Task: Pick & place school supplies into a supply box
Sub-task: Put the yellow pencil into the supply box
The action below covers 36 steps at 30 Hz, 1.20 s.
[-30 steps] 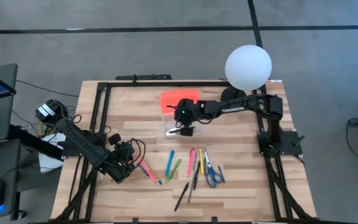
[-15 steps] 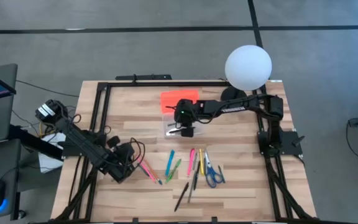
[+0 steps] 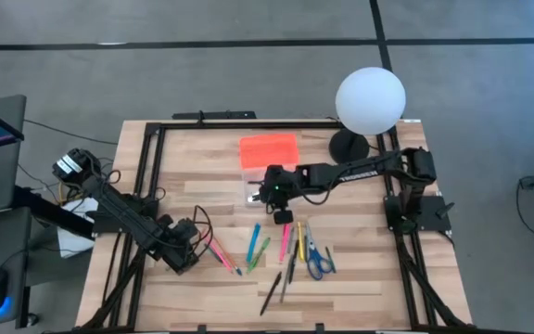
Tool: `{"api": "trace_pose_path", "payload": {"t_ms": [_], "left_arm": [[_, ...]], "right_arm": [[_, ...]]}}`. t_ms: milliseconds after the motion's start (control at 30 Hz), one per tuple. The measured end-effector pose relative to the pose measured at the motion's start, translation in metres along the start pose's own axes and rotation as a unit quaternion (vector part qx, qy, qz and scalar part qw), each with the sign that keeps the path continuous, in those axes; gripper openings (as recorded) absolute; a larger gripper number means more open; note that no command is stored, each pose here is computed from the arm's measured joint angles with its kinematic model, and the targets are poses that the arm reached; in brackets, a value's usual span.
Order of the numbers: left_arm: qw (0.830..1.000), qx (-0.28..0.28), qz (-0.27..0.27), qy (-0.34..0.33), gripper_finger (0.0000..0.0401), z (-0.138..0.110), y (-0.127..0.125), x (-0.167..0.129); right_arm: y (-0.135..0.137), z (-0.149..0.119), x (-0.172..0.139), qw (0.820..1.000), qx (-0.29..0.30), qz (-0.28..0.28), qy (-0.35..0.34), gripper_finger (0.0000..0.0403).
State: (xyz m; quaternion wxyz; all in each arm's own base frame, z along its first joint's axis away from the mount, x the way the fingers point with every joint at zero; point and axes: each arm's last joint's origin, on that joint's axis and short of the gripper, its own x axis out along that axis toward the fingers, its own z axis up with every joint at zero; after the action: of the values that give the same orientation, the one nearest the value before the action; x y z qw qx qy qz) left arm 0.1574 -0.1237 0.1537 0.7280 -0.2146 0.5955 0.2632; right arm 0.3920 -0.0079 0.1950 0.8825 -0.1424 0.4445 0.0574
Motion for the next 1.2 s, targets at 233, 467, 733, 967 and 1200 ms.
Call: {"api": "trace_pose_path", "payload": {"t_ms": [233, 467, 733, 967, 1200], "left_arm": [[1.0, -0.007, -0.013, -0.003, 0.0116, 0.0, -0.003, 0.002], [1.0, -0.02, -0.003, 0.012, 0.0116, -0.004, 0.0, 0.013], [0.998, -0.019, 0.011, 0.054, 0.0116, -0.008, 0.002, 0.027], [0.998, -0.006, 0.011, 0.063, 0.0092, -0.008, 0.002, 0.027], [0.998, 0.019, 0.01, 0.064, 0.0012, -0.003, 0.003, 0.028]], "right_arm": [[0.024, 0.007, -0.004, 0.999, -0.034, 0.019, -0.004, 0.0087], [0.042, 0.01, -0.005, 0.998, -0.048, 0.035, 0.001, 0.0087], [0.066, 0.007, -0.008, 0.996, -0.048, 0.06, 0.037, 0.0087], [0.099, -0.002, -0.014, 0.991, -0.018, 0.075, 0.108, 0.0087], [0.146, -0.007, -0.026, 0.988, -0.029, 0.037, 0.147, 0.0087]]}}
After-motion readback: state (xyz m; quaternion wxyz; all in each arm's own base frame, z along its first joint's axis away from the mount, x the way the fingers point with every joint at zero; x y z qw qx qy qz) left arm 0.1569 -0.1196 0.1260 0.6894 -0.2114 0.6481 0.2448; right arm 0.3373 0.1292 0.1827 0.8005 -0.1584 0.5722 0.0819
